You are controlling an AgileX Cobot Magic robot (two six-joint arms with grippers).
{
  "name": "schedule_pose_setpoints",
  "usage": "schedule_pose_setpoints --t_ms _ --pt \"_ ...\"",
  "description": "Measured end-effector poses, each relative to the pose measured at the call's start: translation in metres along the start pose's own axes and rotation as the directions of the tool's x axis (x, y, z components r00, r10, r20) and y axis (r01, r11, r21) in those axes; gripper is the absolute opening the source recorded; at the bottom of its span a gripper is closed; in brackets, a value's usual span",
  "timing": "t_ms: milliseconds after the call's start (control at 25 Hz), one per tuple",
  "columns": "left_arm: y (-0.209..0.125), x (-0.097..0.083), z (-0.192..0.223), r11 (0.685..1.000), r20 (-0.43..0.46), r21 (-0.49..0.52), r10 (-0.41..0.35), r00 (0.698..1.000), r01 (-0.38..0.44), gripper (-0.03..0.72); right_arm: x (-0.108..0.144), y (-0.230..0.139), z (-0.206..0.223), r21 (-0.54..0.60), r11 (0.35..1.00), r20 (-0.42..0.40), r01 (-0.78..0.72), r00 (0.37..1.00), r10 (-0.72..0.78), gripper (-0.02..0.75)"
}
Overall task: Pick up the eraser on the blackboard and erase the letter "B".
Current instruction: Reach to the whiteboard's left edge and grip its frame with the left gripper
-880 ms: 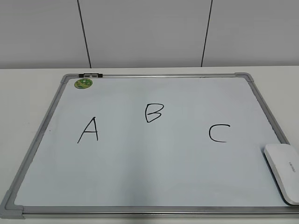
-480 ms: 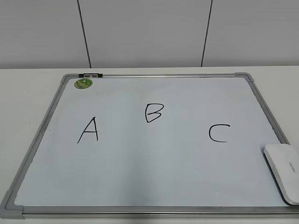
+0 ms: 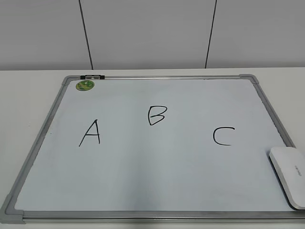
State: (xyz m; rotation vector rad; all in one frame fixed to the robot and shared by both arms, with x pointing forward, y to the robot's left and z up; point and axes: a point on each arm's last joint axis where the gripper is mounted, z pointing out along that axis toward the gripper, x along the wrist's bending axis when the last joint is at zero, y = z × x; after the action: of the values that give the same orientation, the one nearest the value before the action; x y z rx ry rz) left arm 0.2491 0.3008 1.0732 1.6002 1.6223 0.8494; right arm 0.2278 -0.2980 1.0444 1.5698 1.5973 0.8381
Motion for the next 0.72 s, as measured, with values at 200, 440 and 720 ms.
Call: schedule_pose_setpoints --t_ms 200,440,720 --pt "0.042 -0.004 0.027 0.996 0.027 0.083 -0.024 0.999 0.022 0.584 0.000 0.000 0.000 0.000 1.000 0.000 0.000 1.000 0.000 0.589" --pt "0.080 -0.007 0.095 0.964 0.028 0.263 -0.053 0.998 0.044 0.566 0.000 0.000 0.000 0.000 1.000 0.000 0.000 1.000 0.000 0.589" --pt "0.106 -0.010 0.195 0.871 0.032 0.490 -0.077 0.997 0.051 0.521 0.000 0.000 0.000 0.000 1.000 0.000 0.000 1.000 0.000 0.589"
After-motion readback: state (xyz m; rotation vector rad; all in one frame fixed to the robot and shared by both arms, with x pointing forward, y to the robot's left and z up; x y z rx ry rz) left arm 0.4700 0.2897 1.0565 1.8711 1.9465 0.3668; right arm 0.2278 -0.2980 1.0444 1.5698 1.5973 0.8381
